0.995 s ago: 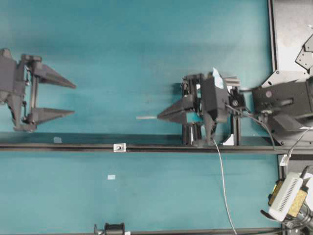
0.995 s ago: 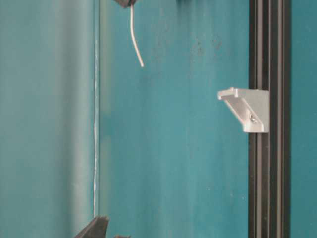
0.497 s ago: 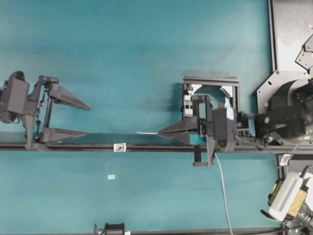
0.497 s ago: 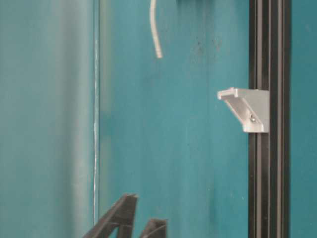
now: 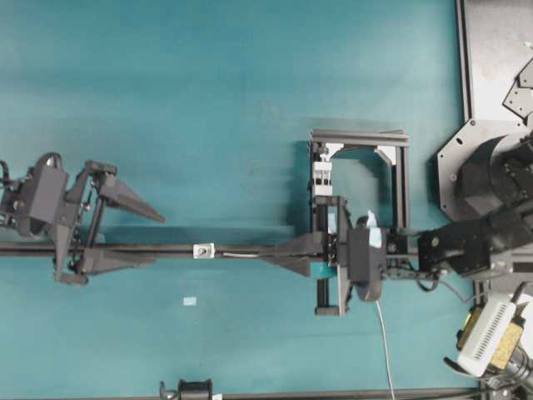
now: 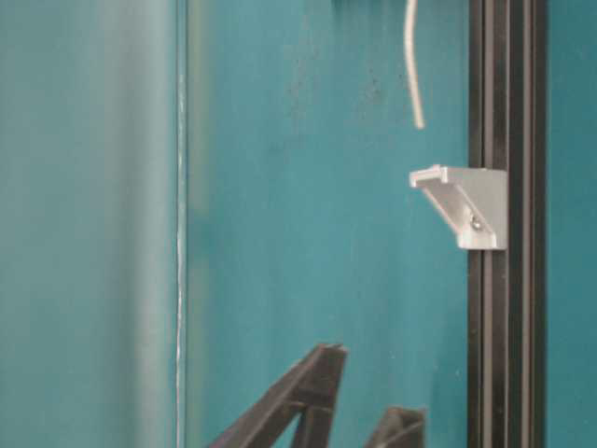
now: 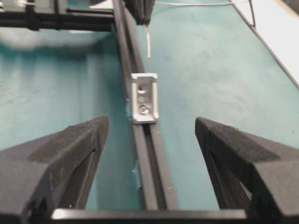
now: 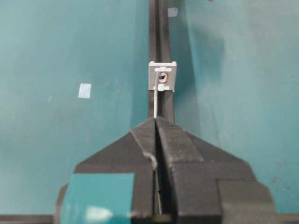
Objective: Insert the wire into the hole on the right side and pull it with the left arm.
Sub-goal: 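Lift the wire and carry it down toward the white bracket, then push the wire tip through the bracket hole with the right gripper, then move the left gripper right and grasp the wire tip past the bracket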
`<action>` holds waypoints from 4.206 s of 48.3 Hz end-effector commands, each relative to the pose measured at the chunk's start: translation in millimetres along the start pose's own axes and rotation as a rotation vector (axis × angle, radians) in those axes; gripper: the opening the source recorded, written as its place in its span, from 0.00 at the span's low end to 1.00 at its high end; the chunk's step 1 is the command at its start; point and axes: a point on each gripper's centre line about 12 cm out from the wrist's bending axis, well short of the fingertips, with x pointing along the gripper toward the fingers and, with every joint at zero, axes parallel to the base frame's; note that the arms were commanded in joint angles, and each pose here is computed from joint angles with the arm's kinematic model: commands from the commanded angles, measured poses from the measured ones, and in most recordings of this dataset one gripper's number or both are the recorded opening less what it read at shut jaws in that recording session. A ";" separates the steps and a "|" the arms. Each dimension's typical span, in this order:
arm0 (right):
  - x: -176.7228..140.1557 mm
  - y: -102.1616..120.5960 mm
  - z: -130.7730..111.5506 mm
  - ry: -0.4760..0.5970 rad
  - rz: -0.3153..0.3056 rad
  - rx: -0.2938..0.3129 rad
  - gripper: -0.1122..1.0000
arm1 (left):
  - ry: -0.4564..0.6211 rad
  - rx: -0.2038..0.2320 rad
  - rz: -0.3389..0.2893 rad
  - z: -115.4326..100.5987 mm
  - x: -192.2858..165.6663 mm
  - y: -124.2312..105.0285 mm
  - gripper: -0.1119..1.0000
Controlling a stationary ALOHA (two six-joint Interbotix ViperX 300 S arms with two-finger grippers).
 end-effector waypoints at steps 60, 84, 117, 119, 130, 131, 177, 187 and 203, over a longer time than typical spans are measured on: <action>9.6 0.5 -8.6 -0.053 -0.034 -0.021 0.12 | -0.062 -0.002 -0.031 -3.9 20.1 -9.6 0.92; 11.2 2.3 -8.0 -0.054 -0.030 -0.021 0.12 | -0.067 0.000 -0.032 -2.0 21.2 -10.0 0.92; 20.4 4.0 -9.8 -0.052 -0.039 -0.030 0.12 | -0.061 -0.001 -0.032 -1.0 23.3 -10.3 0.92; 21.8 3.0 -9.4 -0.054 -0.044 -0.029 0.12 | -0.061 0.000 -0.033 -0.8 23.7 -10.6 0.92; 29.1 -0.4 -9.9 -0.054 -0.062 -0.036 0.12 | -0.056 -0.001 -0.033 -0.5 25.3 -10.8 0.92; 29.4 -0.1 -9.5 -0.055 -0.062 -0.036 0.12 | -0.056 -0.001 -0.034 -0.5 25.3 -10.9 0.92; 58.9 -3.4 3.9 -0.082 -0.075 -0.045 0.12 | -0.031 0.000 -0.033 -0.9 29.4 -11.5 0.92; 61.6 -3.4 3.9 -0.070 -0.070 -0.045 0.12 | -0.031 -0.010 -0.032 0.0 31.9 -11.7 0.91; 61.8 -3.7 4.1 -0.070 -0.069 -0.046 0.12 | 0.029 -0.077 -0.016 -1.5 41.2 -9.0 0.91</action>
